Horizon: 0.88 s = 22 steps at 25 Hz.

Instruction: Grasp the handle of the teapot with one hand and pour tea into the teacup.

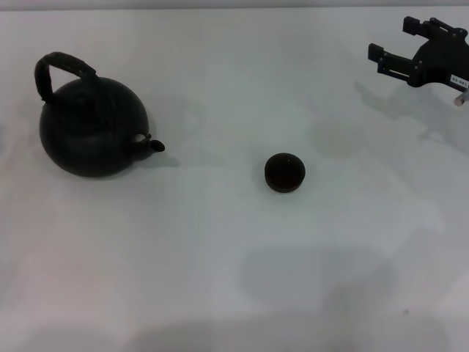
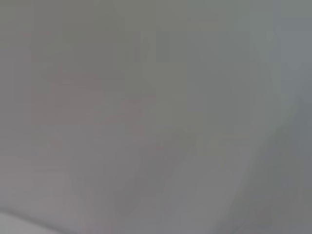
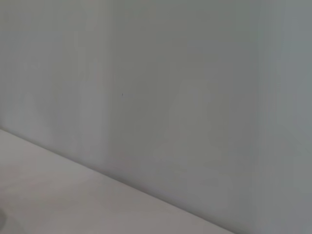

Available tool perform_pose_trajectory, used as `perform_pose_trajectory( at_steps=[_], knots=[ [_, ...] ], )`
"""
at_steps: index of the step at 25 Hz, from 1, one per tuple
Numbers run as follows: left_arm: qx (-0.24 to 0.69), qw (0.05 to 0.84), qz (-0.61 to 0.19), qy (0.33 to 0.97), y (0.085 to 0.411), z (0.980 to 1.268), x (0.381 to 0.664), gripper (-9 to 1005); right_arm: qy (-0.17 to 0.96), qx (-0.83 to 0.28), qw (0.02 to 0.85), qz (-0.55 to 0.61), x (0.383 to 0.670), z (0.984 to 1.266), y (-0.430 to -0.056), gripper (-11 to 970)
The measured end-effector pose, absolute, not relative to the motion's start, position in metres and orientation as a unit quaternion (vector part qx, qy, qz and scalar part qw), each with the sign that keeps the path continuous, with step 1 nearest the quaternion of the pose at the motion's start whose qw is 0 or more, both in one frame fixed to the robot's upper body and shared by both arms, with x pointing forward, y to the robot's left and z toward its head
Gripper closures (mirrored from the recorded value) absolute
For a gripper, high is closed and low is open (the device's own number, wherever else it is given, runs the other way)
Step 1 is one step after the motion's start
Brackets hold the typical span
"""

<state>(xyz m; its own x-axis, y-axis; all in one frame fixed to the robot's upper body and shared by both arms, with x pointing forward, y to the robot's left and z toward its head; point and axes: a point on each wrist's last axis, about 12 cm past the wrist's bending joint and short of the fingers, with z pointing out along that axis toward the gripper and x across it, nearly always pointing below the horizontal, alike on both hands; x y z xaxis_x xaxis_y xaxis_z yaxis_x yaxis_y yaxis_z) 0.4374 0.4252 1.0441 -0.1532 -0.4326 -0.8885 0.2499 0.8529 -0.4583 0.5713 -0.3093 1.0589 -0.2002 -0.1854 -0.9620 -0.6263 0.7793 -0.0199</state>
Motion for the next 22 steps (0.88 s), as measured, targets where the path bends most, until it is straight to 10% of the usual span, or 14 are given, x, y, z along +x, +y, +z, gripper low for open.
perform_pose_trajectory(
  at_steps=[22],
  knots=[
    [0.082,0.677,-0.175,0.711,0.419,1.066,0.425,345,0.749,-0.274,0.572,0.190,0.573,1.059,-0.307,103]
  ],
)
